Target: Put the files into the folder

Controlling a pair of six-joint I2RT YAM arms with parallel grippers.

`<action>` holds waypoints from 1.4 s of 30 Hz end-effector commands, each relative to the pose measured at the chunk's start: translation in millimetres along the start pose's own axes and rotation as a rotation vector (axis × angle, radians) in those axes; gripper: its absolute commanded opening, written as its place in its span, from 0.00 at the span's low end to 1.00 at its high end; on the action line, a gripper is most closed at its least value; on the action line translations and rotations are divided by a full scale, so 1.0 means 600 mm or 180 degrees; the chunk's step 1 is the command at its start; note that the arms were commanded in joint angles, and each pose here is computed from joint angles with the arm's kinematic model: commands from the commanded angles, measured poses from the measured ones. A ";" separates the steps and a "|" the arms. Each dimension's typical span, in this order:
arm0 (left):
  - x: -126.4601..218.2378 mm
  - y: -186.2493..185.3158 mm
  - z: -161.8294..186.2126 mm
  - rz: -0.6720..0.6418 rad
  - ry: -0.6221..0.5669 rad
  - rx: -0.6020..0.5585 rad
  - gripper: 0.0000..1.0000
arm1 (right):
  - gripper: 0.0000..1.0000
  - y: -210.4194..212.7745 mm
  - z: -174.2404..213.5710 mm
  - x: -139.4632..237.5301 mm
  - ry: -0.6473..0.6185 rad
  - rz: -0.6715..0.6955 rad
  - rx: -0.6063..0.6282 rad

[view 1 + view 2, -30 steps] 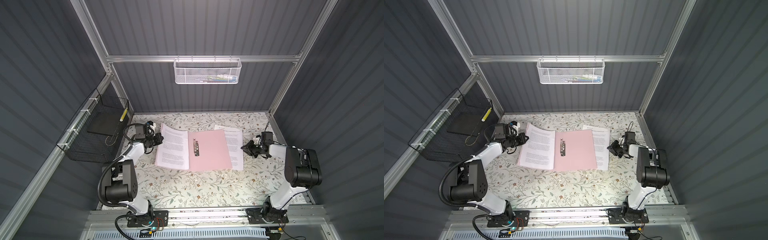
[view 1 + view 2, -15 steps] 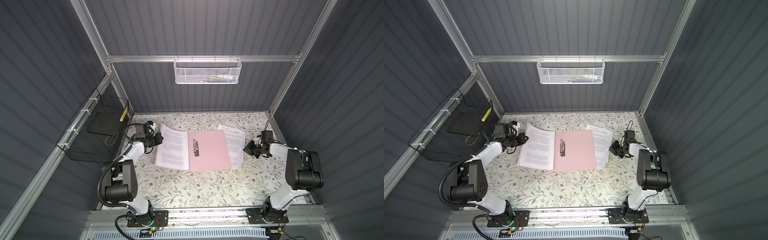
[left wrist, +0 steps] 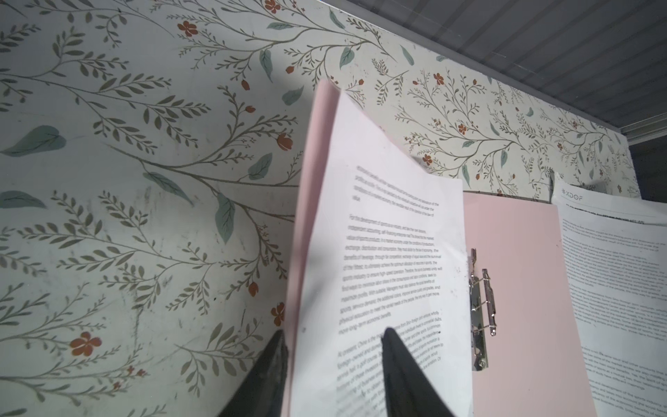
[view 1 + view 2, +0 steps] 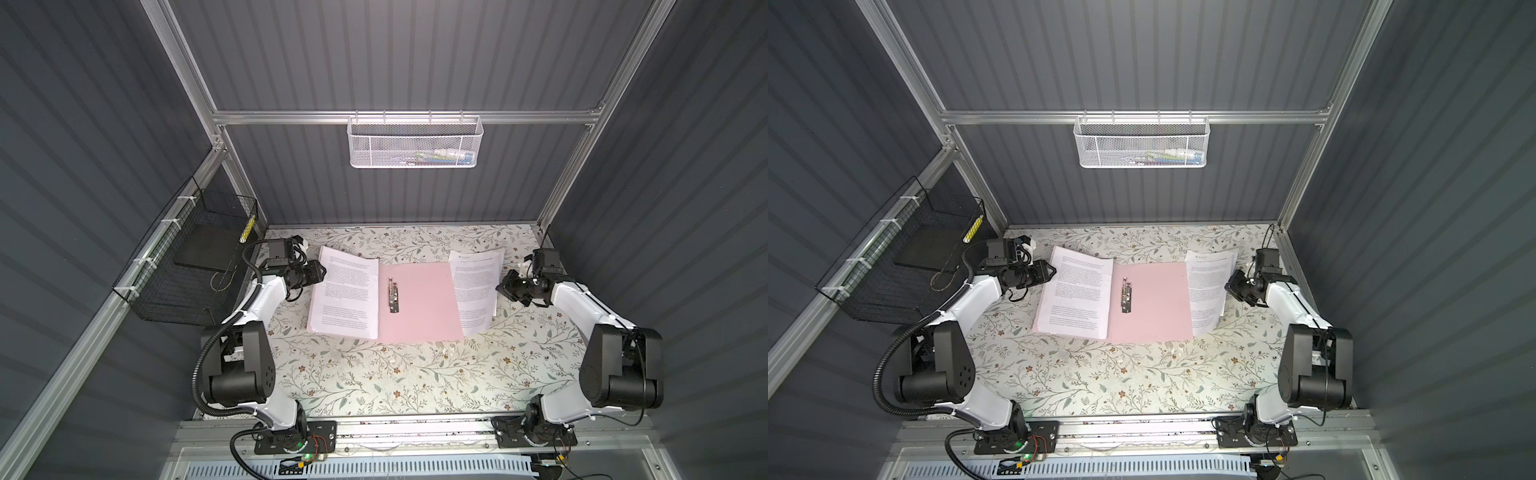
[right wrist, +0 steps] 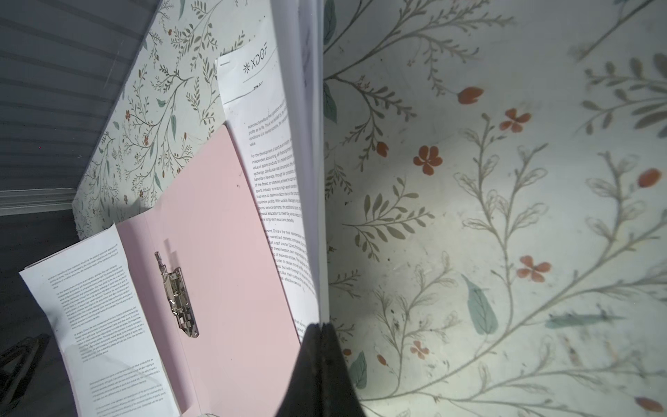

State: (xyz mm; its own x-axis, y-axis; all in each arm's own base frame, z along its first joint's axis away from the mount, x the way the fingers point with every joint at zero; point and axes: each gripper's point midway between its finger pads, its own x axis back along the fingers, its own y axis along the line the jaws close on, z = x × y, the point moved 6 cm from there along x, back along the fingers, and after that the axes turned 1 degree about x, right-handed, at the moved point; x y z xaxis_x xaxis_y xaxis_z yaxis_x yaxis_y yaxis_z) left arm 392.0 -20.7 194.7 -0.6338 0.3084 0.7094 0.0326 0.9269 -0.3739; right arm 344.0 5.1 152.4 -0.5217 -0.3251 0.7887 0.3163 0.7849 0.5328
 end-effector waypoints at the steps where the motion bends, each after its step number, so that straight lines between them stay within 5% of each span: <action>1: 0.051 -0.016 -0.040 -0.0102 -0.0215 -0.0086 0.48 | 0.00 -0.015 0.002 0.000 0.0058 0.0137 -0.0013; 4: 0.071 -0.025 -0.058 -0.0122 -0.0293 -0.0117 0.52 | 0.00 -0.026 0.000 -0.015 0.0126 0.0221 -0.0067; 9: 0.096 -0.052 -0.081 0.0062 -0.0546 0.0023 0.53 | 0.47 -0.053 -0.007 -0.037 0.0163 0.0503 -0.0203; 12: 0.099 -0.081 -0.079 0.0190 -0.0658 0.0060 0.53 | 0.58 -0.065 0.002 -0.036 0.0158 0.0603 -0.0300; 17: 0.078 -0.164 -0.044 0.0356 -0.0653 -0.0084 0.53 | 0.58 -0.060 0.040 -0.014 0.0133 0.0375 -0.0445; 25: 0.019 -0.220 0.010 0.0722 -0.0498 -0.0014 0.52 | 0.42 -0.026 0.115 0.000 0.0415 -0.0463 -0.0700; 42: -0.052 -0.288 0.098 0.0983 -0.0030 -0.0156 0.51 | 0.41 -0.063 0.246 -0.009 0.0968 -0.0002 -0.0635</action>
State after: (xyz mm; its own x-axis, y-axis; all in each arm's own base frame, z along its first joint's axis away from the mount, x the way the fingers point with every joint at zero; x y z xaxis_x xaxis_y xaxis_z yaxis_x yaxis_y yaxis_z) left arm 363.3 -199.6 204.9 -0.6025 0.5601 0.5686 0.2562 0.8104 -0.5269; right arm 228.0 56.3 85.9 -0.2941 -0.5139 0.8058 0.4637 0.6606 0.5905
